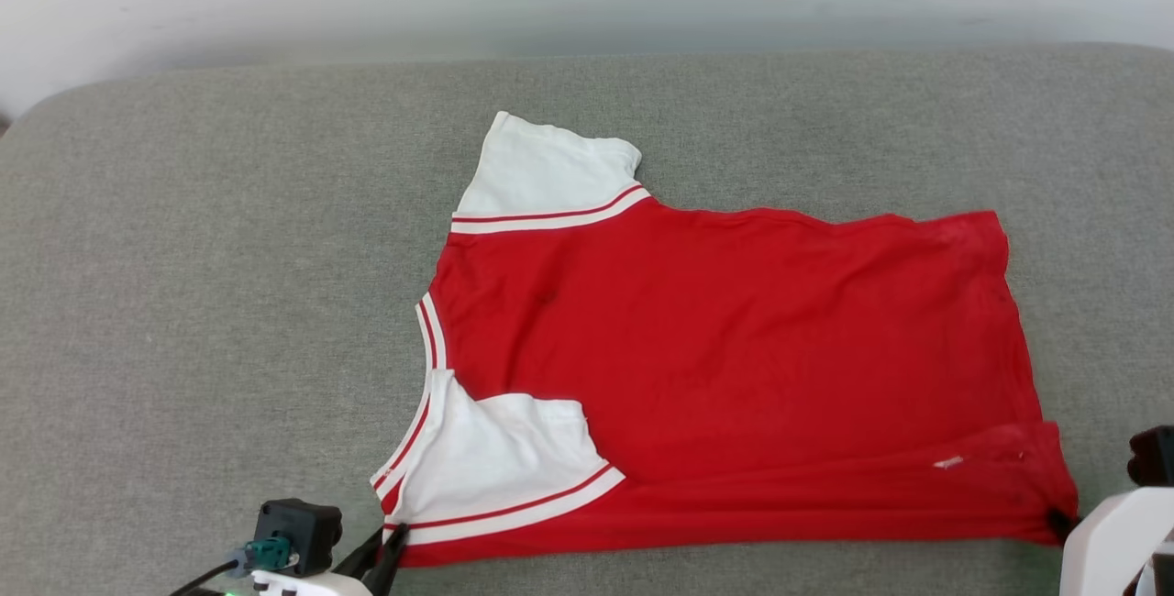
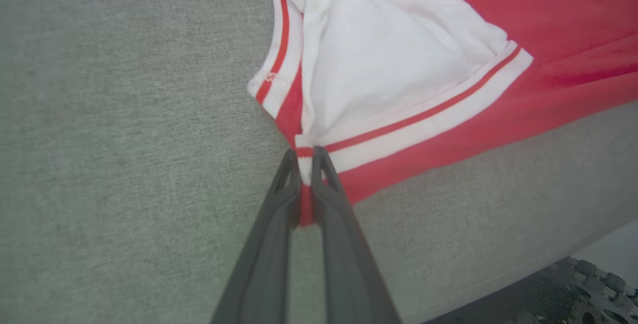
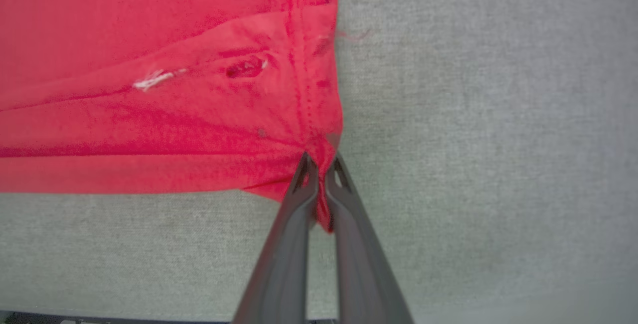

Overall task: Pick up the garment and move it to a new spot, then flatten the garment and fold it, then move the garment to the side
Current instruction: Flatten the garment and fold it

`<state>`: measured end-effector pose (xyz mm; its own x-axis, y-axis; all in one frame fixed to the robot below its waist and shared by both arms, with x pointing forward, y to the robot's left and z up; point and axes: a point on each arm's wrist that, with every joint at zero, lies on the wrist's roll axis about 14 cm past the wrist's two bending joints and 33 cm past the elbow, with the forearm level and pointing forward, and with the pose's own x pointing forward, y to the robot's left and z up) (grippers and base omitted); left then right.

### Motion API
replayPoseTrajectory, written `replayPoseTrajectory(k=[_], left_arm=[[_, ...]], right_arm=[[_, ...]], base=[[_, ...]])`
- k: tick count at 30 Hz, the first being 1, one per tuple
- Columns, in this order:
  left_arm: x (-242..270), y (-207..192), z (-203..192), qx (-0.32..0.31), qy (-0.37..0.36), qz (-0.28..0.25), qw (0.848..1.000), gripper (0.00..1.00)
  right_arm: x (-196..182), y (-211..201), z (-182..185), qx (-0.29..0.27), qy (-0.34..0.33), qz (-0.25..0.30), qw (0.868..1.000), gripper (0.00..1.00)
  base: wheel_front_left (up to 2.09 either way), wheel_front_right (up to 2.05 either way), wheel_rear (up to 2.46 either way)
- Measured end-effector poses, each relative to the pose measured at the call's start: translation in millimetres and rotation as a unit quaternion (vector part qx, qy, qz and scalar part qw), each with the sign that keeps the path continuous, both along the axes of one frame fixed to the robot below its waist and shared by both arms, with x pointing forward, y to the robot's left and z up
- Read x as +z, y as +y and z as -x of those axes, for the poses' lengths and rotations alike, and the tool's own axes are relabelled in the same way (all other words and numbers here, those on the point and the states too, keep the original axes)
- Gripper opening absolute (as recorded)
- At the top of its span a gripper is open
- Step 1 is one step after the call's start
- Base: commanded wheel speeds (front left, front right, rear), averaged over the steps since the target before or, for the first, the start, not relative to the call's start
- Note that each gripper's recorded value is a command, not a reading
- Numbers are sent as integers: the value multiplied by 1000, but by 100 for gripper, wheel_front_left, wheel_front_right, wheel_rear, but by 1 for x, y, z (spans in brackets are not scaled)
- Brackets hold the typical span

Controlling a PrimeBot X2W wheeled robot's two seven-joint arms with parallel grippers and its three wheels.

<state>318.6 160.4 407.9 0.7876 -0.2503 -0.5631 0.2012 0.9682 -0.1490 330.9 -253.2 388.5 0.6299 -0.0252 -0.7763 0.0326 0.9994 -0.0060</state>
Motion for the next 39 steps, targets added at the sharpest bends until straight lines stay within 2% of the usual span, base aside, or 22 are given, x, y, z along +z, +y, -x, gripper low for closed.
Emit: replayPoseTrajectory(k=[5,9,10,11,12,16,19,25,29,32,36,39], left_arm=[[-9,-10,6,-3,21,19,1000,0],[-22,-10,13,-16,42,8,999,0],[-22,-11,12,-16,43,8,999,5],[-23,-11,11,-16,41,9,999,47],[-23,-11,9,-14,39,10,999,100],[-22,-9,5,-11,25,6,1000,100],[-9,-6,-6,1,-12,13,1000,100],[37,-1,-34,7,-144,15,989,100],[71,3,-47,18,-230,23,973,100],[95,12,-57,29,-289,-6,957,100],[123,8,-66,52,-333,21,941,100],[142,8,-71,54,-364,31,929,100]], right_arm=[[-9,1,18,-6,28,-7,1000,0],[-17,1,24,-8,43,-9,999,0],[-20,1,25,-7,46,-6,999,20],[-20,0,25,-6,45,-1,999,100],[-20,0,24,-6,41,0,999,100],[-16,6,16,-5,19,-7,1000,100],[-6,7,9,-1,-6,-7,1000,100],[48,8,-28,14,-134,3,991,100],[87,15,-48,31,-230,8,973,100],[107,31,-55,35,-290,-29,956,100],[133,34,-61,38,-372,-34,927,100],[141,37,-61,40,-408,-35,911,100]], base=[[0,0,0],[0,0,0],[0,0,0],[0,0,0],[0,0,0],[0,0,0],[0,0,0],[0,0,0],[0,0,0],[0,0,0],[0,0,0],[0,0,0]])
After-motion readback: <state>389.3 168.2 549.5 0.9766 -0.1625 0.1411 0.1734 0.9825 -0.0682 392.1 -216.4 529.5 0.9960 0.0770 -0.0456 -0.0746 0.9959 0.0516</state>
